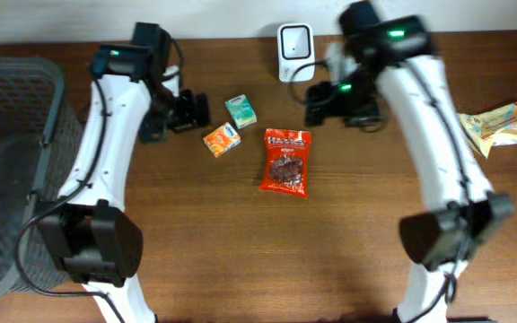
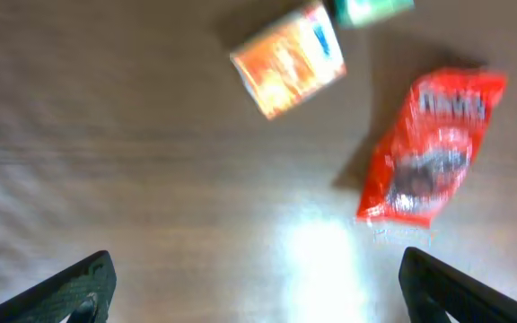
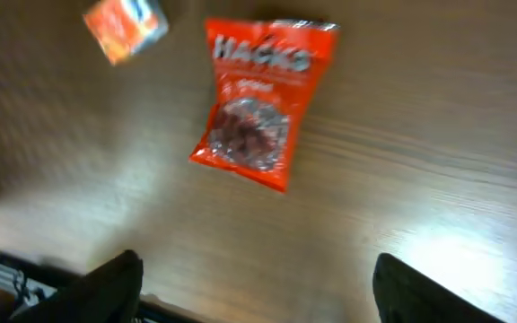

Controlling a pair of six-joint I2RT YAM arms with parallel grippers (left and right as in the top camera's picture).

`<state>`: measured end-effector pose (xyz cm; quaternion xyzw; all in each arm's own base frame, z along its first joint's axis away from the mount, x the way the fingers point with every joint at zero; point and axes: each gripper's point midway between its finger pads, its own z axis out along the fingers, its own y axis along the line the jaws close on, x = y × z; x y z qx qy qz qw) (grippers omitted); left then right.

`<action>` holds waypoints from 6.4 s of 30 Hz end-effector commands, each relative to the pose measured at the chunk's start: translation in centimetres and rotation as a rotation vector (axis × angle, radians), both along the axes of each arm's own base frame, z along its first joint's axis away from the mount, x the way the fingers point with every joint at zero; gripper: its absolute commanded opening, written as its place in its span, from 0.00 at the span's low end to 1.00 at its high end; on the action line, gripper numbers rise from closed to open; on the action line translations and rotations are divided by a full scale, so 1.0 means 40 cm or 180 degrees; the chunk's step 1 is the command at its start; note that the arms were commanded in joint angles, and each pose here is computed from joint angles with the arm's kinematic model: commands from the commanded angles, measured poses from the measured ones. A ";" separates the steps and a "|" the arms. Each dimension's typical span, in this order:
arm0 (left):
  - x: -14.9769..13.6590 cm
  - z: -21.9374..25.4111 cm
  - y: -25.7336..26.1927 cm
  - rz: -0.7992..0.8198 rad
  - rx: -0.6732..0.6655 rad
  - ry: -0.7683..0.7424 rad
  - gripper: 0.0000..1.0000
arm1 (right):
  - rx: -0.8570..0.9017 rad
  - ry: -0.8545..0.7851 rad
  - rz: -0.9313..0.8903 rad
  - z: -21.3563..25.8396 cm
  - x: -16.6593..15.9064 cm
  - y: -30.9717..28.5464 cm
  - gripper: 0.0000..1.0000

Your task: Scan the item barcode

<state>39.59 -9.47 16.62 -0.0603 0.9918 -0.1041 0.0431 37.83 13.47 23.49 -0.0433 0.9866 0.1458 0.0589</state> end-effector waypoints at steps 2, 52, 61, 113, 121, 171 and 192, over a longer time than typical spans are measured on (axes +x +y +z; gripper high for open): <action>-0.104 -0.091 -0.172 -0.0747 -0.0304 0.0264 0.96 | -0.0003 -0.0238 -0.0260 0.099 -0.039 -0.095 0.96; 0.079 -0.261 -0.470 -0.0576 -0.0789 -0.1601 1.00 | -0.0263 0.0066 -0.0345 -0.038 -0.032 -0.137 0.99; 0.042 -0.345 -0.505 -0.0559 -0.1000 -0.1227 0.46 | -0.0261 0.0048 -0.0346 -0.039 -0.028 -0.137 0.98; -0.214 -0.206 -0.487 -0.1958 0.0329 -0.0907 0.40 | -0.0323 0.0003 -0.0367 -0.039 -0.020 -0.147 0.99; -0.100 -0.055 -0.410 -0.1511 0.0022 -0.0894 0.29 | -0.0081 0.0169 -0.0545 -0.035 -0.035 -0.180 0.98; -0.014 -0.167 -0.173 -0.0543 0.0150 -0.0210 0.99 | 0.0490 -0.0238 -0.0524 -0.385 0.082 0.193 0.05; -0.015 -0.174 -0.213 -0.0653 0.0132 -0.0262 0.99 | -0.0048 0.0016 -0.0576 -0.504 0.083 0.104 0.34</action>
